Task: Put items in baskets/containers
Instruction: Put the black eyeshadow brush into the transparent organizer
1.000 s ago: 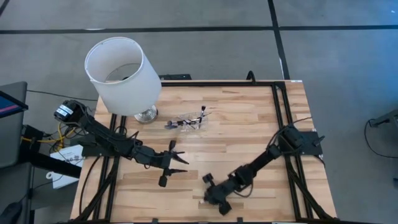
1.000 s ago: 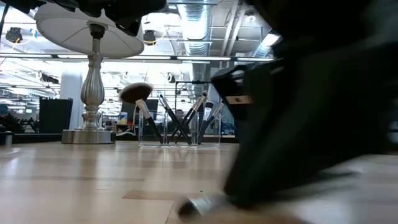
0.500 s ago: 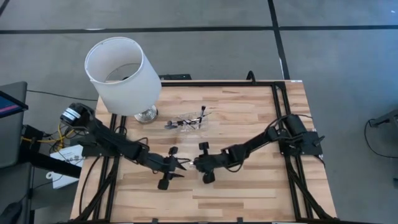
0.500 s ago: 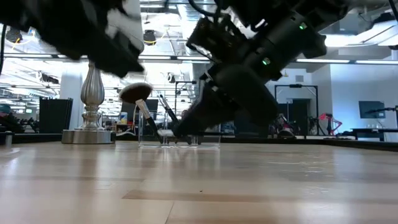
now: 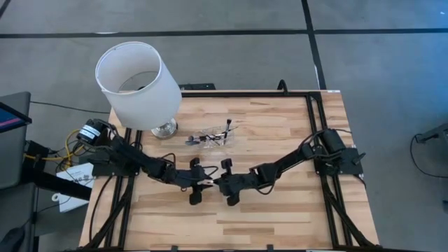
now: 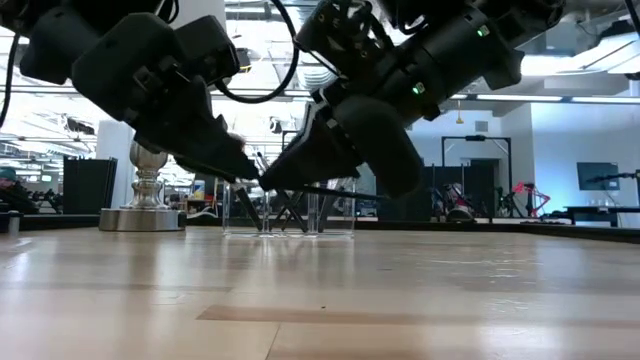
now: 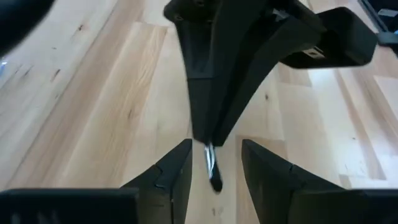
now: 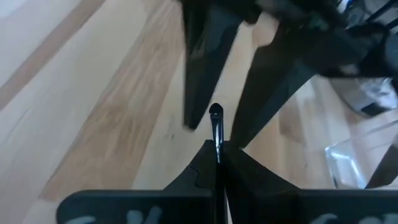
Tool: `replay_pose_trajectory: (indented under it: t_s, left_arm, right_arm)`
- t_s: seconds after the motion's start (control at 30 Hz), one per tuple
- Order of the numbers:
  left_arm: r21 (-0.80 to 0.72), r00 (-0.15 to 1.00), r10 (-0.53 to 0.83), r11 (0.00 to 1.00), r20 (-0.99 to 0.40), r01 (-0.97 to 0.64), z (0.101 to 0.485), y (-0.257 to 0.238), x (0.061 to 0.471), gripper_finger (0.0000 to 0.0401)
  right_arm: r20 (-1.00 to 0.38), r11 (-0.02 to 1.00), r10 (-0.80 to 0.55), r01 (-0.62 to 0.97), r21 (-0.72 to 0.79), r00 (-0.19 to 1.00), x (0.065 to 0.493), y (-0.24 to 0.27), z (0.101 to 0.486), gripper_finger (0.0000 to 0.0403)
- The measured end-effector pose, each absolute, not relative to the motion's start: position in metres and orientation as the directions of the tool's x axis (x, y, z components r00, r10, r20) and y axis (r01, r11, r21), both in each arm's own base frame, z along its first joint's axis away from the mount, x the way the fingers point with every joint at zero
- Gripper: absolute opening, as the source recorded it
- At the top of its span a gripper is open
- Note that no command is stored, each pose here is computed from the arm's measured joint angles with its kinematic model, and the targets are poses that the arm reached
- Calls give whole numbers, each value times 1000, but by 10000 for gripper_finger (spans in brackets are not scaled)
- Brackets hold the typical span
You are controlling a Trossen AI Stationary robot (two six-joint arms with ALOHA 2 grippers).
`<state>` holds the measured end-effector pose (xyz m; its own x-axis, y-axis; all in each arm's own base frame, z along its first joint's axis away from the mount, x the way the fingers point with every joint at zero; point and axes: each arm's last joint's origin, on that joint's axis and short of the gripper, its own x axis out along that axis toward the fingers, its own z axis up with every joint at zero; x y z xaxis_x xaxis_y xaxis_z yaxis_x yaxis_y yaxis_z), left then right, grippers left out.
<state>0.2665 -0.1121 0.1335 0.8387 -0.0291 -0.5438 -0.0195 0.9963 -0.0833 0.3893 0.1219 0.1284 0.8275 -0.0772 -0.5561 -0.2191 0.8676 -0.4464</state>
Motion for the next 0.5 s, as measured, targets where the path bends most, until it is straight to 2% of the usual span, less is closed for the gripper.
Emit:
replay_pose_trajectory:
  t_s: [0.3, 0.5]
  left_arm:
    - [-86, 842, -13, 995, -540, -40, 134, -106, 269, 133]
    - [-103, 836, -44, 995, -547, -15, 134, -107, 269, 87]
  right_arm:
    - [-537, 872, -77, -204, -445, 840, 391, 121, 131, 4]
    - [-532, 869, -104, -184, -460, 840, 391, 121, 131, 5]
